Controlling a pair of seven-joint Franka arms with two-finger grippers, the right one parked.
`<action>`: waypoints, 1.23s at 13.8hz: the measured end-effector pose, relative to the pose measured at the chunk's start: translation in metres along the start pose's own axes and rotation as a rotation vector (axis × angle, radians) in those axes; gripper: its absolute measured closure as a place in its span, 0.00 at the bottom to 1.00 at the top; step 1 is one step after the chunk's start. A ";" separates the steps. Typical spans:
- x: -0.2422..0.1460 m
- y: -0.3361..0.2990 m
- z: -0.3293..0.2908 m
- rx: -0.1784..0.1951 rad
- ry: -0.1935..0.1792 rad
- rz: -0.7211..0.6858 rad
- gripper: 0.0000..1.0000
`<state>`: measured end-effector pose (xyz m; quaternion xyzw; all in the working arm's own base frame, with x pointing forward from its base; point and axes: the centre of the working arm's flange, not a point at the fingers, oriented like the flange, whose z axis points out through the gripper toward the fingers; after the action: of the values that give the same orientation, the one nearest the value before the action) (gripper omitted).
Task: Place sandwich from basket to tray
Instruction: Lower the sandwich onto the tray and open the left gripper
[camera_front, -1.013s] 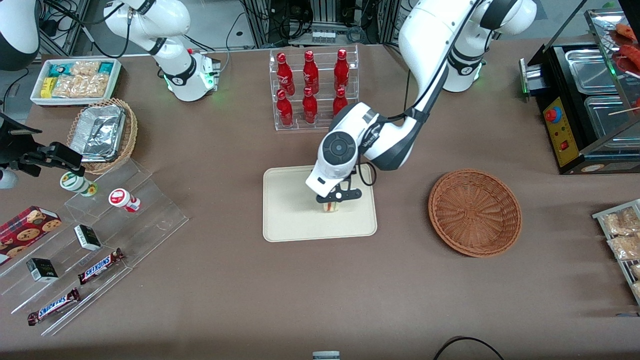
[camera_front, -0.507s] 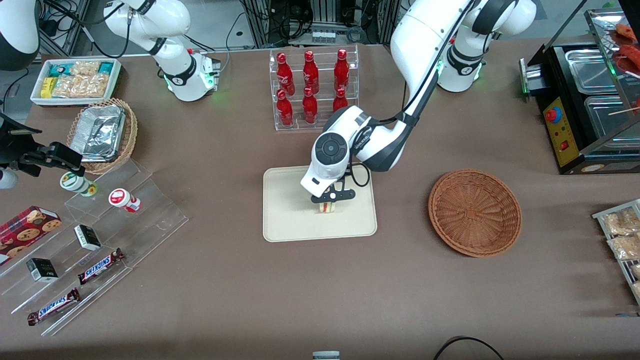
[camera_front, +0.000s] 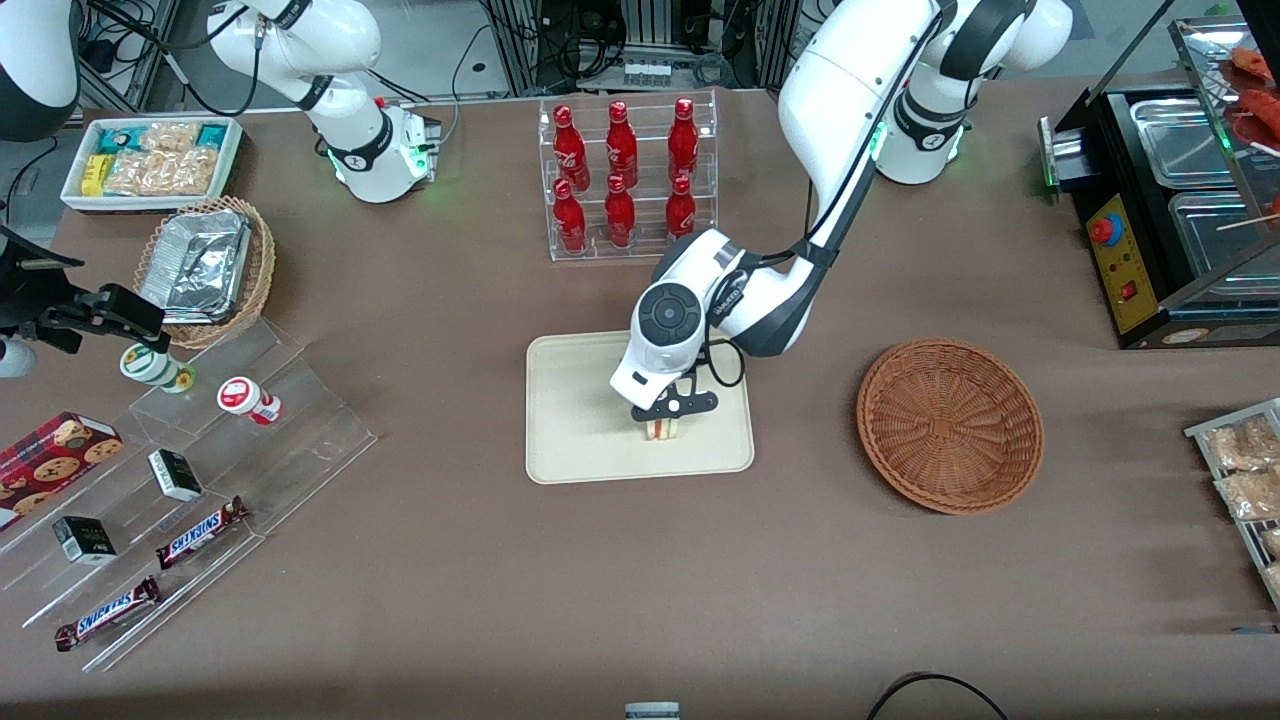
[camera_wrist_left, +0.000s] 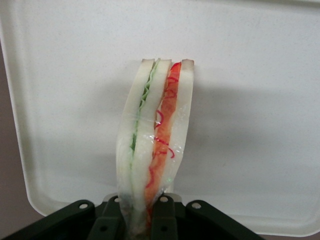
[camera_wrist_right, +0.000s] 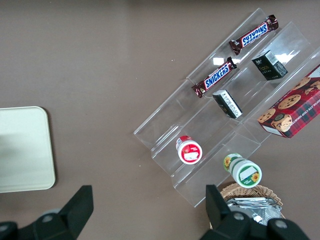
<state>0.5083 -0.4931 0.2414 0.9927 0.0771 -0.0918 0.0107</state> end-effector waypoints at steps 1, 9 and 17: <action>0.000 0.000 0.000 0.001 0.000 -0.007 0.84; 0.004 0.000 0.011 0.008 -0.004 -0.042 0.79; 0.007 0.008 -0.020 0.026 0.020 -0.014 0.01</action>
<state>0.5197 -0.4997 0.2602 0.9931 0.0829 -0.0828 -0.0037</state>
